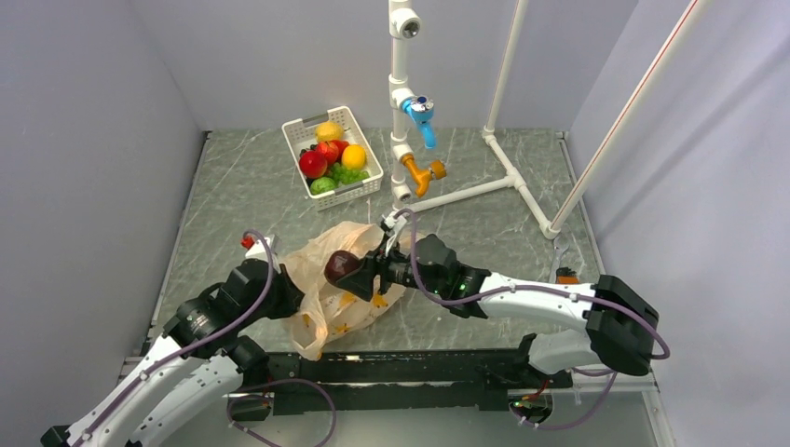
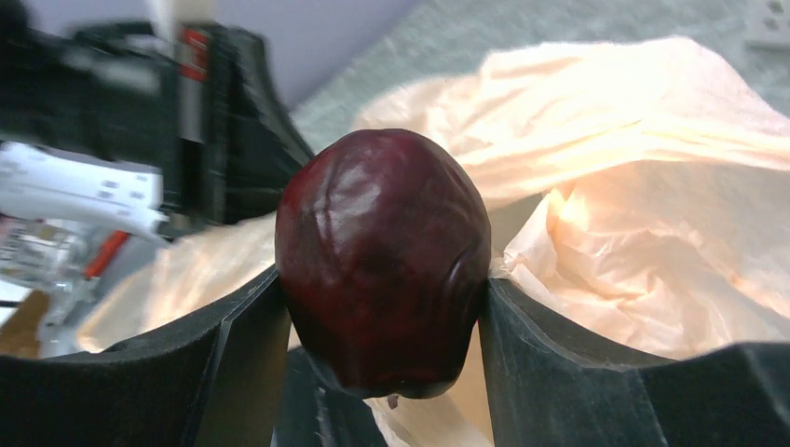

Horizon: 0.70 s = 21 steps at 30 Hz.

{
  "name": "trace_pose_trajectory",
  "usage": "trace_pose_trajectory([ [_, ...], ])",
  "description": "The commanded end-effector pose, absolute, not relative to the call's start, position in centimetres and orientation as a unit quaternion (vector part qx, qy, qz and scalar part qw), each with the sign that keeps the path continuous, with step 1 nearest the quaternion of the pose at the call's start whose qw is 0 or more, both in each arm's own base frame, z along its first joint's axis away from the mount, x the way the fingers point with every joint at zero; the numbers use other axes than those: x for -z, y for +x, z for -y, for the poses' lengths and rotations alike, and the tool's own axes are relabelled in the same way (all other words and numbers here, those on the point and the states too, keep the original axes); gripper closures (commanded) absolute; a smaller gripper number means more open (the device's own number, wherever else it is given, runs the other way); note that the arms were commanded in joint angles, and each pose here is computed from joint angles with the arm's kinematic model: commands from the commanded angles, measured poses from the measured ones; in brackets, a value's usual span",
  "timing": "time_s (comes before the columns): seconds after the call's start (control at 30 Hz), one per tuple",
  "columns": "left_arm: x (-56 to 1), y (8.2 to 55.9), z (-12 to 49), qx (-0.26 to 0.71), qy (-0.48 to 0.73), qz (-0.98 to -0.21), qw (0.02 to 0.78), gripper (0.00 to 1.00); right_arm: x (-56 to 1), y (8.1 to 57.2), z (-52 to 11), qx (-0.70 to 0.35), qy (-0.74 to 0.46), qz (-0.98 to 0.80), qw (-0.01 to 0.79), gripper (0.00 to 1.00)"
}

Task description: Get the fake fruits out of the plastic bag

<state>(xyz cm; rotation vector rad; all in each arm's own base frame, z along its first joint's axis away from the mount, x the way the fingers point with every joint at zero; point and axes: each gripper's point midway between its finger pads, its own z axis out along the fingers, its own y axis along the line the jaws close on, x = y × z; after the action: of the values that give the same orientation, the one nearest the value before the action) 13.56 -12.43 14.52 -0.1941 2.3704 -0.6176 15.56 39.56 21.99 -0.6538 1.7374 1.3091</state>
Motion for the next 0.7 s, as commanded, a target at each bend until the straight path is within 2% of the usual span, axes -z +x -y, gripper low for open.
trace_pose_trajectory([
  [0.0,-15.4,14.4,12.1,0.22,-0.079,-0.908,0.348,1.0,-17.4,17.7,-39.0,-0.436,-0.27,-0.748,0.422,0.58],
  [0.17,-13.9,14.8,15.2,0.261,-0.054,-0.911,0.315,1.0,-11.6,19.1,-37.7,-0.35,-0.28,-0.794,0.41,0.5],
  [0.3,-10.1,14.3,16.8,0.265,-0.046,-0.928,0.257,1.0,-8.8,19.1,-36.7,-0.315,-0.283,-0.816,0.393,0.43],
  [0.4,-8.2,14.1,16.8,0.253,-0.047,-0.937,0.238,1.0,-8.4,18.7,-36.2,-0.31,-0.285,-0.821,0.386,0.32],
  [0.53,-7.2,14.0,16.2,0.237,-0.052,-0.94,0.238,1.0,-9.3,18.2,-35.4,-0.28,-0.298,-0.821,0.399,0.09],
  [0.67,-7.1,14.0,16.2,0.241,-0.052,-0.939,0.24,1.0,-12.0,17.1,-35.6,-0.274,-0.319,-0.804,0.42,0.01],
])
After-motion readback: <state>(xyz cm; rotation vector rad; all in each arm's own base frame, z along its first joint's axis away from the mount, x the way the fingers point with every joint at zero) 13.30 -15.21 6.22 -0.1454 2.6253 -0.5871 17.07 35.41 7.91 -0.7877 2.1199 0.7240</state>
